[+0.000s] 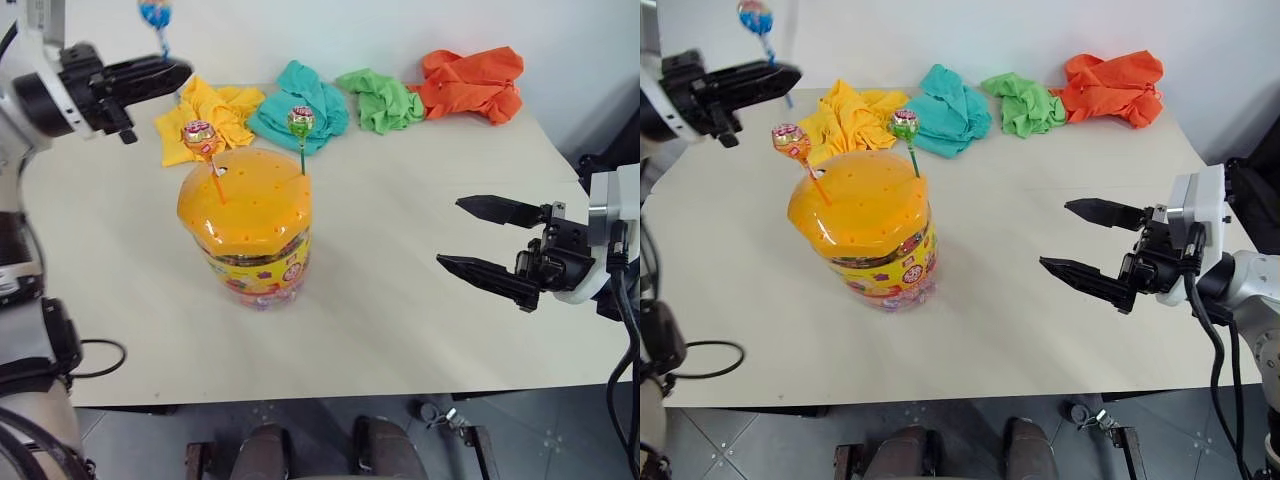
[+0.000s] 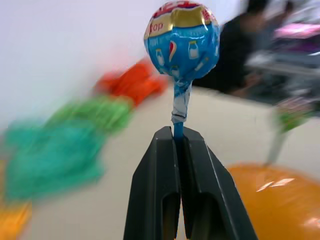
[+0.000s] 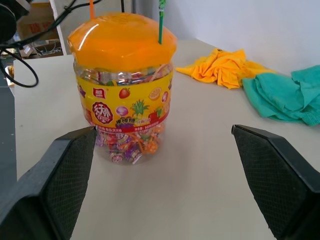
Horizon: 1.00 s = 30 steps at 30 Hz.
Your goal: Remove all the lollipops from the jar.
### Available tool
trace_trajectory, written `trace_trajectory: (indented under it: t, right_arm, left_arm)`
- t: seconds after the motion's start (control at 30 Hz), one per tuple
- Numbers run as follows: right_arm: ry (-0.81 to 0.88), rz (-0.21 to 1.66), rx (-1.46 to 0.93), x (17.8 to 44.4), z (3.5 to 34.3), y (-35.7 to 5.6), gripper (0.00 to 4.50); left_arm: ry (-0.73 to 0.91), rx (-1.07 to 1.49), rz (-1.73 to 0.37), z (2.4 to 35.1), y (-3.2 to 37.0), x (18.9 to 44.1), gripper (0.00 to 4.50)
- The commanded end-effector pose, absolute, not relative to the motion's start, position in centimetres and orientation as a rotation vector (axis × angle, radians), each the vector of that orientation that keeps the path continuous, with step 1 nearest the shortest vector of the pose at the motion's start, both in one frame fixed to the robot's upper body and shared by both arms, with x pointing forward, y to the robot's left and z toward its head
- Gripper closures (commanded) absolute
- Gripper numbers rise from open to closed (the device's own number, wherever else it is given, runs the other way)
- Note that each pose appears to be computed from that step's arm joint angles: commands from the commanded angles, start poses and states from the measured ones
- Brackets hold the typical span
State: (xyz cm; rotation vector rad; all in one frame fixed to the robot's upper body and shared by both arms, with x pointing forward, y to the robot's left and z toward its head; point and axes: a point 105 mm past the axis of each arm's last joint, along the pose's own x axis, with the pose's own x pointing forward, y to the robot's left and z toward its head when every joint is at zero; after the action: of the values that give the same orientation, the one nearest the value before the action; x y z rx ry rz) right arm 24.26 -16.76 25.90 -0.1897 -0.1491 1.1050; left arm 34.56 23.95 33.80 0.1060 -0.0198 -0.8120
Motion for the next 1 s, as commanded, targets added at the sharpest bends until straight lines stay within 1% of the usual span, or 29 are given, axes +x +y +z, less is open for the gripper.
trace_trajectory:
  t: [0.03, 0.1, 0.17, 0.2, 0.27, 0.33, 0.4, 0.47, 0.57, 0.7, 0.8, 0.87, 0.93, 1.0]
  right_arm:
    - [-0.147, 1.15, -0.223, 23.7, 26.3, -16.7, 0.0]
    - [-0.109, 1.224, -0.22, 23.1, 25.3, -16.1, 0.0]
    - [-0.085, 1.277, -0.222, 22.5, 24.5, -15.7, 0.0]
    - [-0.079, 1.292, -0.223, 22.3, 24.3, -15.6, 0.0]
    - [-0.079, 1.33, -0.195, 22.4, 23.9, -14.9, 0.0]
    - [-0.086, 1.36, -0.177, 22.4, 23.8, -14.4, 0.0]
    - [-0.087, 1.381, -0.17, 22.5, 23.7, -14.1, 0.0]
    - [-0.088, 1.386, -0.172, 22.8, 23.7, -14.0, 0.0]
    - [-0.095, 1.385, -0.176, 23.3, 23.7, -14.1, 0.0]
    - [-0.103, 1.389, -0.181, 23.5, 23.8, -14.1, 0.0]
    - [-0.13, 1.398, -0.181, 23.5, 24.5, -13.8, 0.0]
    - [-0.148, 1.413, -0.174, 23.1, 24.9, -13.7, 0.0]
    - [-0.151, 1.424, -0.168, 22.8, 25.1, -13.7, 0.0]
    - [-0.152, 1.423, -0.171, 22.7, 25.1, -13.7, 0.0]
  left_arm:
    - [0.091, 0.076, -0.663, 32.4, 26.1, 33.1, 4.47]
    - [0.244, 0.068, -0.538, 29.1, 28.1, 32.2, 4.47]
    - [0.33, 0.074, -0.489, 27.1, 28.9, 31.3, 4.47]
    - [0.347, 0.076, -0.485, 26.6, 28.9, 30.9, 4.47]
    - [0.477, 0.041, -0.42, 23.4, 29.9, 29.5, 4.47]
    - [0.546, -0.005, -0.384, 21.3, 30.4, 28.3, 4.47]
    - [0.6, -0.034, -0.361, 19.8, 30.5, 27.5, 4.47]
    - [0.695, -0.02, -0.311, 18.2, 31.1, 26.9, 4.47]
    - [0.794, 0.002, -0.279, 17.1, 31.3, 26.1, 4.47]
    - [0.812, -0.041, -0.257, 17.6, 31.2, 26.3, 4.47]
    - [0.8, -0.083, -0.262, 18.4, 31.1, 26.4, 3.81]
    - [0.789, -0.081, -0.261, 18.8, 31.2, 26.4, 3.26]
    - [0.771, -0.073, -0.263, 19.3, 31.2, 26.6, 2.57]
    - [0.746, -0.067, -0.268, 20.0, 31.3, 26.7, 1.97]
